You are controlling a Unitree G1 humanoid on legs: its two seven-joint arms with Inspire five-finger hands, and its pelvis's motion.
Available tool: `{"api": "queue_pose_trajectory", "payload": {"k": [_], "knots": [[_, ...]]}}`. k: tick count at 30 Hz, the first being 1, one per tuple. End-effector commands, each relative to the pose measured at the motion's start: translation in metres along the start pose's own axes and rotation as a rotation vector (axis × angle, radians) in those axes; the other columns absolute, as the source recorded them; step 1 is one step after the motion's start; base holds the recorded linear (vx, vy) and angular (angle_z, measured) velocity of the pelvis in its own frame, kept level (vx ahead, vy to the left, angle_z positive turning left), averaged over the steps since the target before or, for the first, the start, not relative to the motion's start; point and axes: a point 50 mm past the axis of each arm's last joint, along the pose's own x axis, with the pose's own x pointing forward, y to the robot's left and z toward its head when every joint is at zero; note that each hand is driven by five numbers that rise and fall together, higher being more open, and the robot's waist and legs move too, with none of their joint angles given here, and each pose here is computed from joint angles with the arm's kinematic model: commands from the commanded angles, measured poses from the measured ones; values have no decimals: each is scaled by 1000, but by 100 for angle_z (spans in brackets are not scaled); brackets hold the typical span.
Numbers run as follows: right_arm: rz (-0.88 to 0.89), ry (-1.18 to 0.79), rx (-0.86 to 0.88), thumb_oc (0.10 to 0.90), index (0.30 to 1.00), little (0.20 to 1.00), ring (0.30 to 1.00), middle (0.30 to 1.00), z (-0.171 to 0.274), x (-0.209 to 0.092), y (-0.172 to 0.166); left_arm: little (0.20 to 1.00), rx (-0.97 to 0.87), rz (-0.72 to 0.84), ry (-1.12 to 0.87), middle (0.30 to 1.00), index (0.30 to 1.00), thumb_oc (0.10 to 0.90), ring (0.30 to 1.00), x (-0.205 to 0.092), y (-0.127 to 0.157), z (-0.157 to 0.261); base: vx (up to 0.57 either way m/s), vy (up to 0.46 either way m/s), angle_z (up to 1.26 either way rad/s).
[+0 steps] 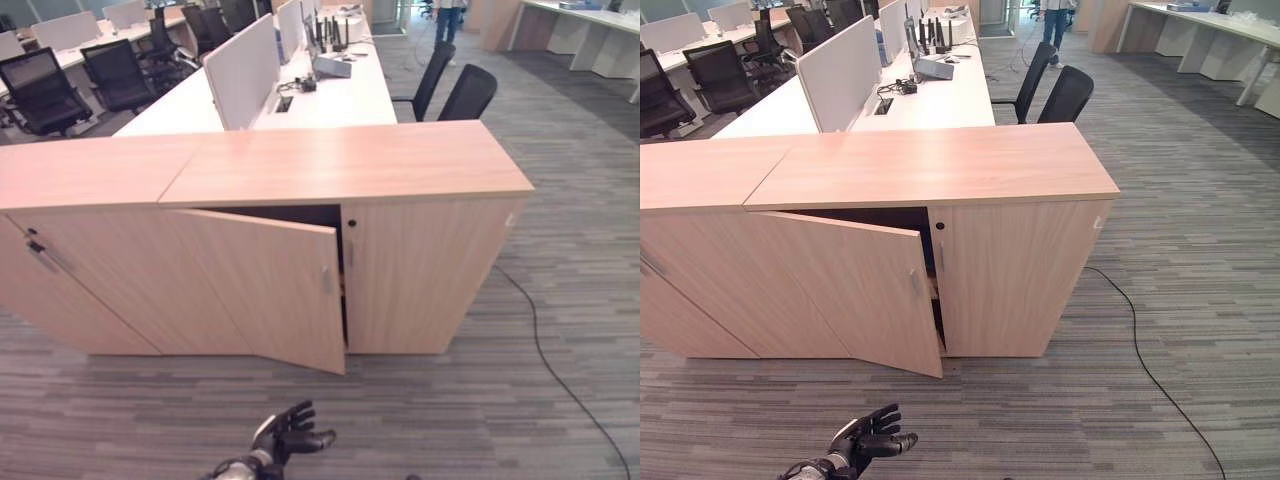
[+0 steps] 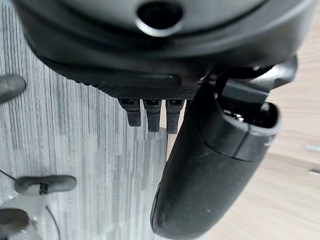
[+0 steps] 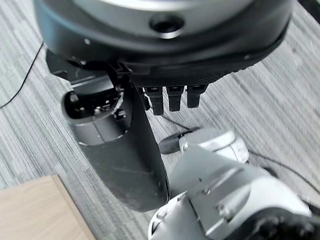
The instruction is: Put the empty folder in the office cabinet
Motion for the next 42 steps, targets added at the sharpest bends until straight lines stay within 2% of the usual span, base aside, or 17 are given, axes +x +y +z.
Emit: {"api": "queue_pose_trajectory", "payload": {"k": [1,2,3,5,6,9,13,15,16,19,20,21,25,30,33,39,42], "knots": [[-9,-18,-107,800,900,900,900,900,14,1,-2,900,-33,-17,-255,900,900,800,900,4,-5,55,36,-141,-4],[-9,-18,-107,800,900,900,900,900,14,1,-2,900,-33,-17,-255,900,900,800,900,4,-5,55,67,-307,-5],[-12,-19,-200,800,900,900,900,900,16,1,-4,900,-40,19,-248,900,900,800,900,4,1,52,47,-235,-10],[-27,-19,-269,800,900,900,900,900,19,1,-8,900,-69,62,-247,900,900,800,900,4,8,49,50,-242,-7],[-27,-20,-270,800,900,900,900,900,19,1,-8,900,-70,62,-248,900,900,800,900,4,8,49,33,-229,-11],[-50,-31,-305,800,900,900,900,900,26,-1,-17,900,-89,205,-231,900,900,800,900,4,28,42,9,-222,-20],[-55,-28,-362,800,900,900,900,900,26,-1,-19,900,-35,273,-183,900,900,800,900,6,38,30,-44,-110,-26],[-57,-17,-387,800,900,900,900,900,24,-1,-19,900,-177,325,-123,900,900,800,900,8,46,11,-101,-23,13],[-57,-17,-387,800,900,900,900,900,24,-1,-19,900,-177,325,-123,900,900,800,900,8,46,11,-105,13,-30],[-66,-2,-383,800,900,900,900,900,25,0,-18,900,-532,435,23,900,900,800,900,5,60,-35,-27,17,-28],[-66,-2,-383,800,900,900,900,900,25,0,-18,900,-532,435,23,900,900,800,900,5,60,-35,32,34,-43],[-34,15,-372,800,900,900,900,900,19,1,-11,900,-658,506,96,900,900,800,900,-2,68,-56,45,51,-58],[-24,35,-307,800,900,900,900,900,12,1,-9,900,-793,605,132,900,900,800,900,-16,80,-78,61,86,-36],[-37,144,-294,800,900,900,900,900,-18,-2,-16,900,-721,565,162,900,900,800,900,-20,77,-86,59,112,-14],[-42,157,-307,800,900,900,900,900,-20,-2,-17,900,-689,574,166,900,900,800,900,-21,78,-87,29,68,-6],[-20,85,-492,800,900,900,900,900,-4,1,-2,900,-378,613,44,900,900,800,900,-12,88,-48,18,41,10],[13,4,-607,800,900,900,900,900,17,3,16,900,-188,554,66,900,900,800,900,-4,82,-39,7,36,19]]}}
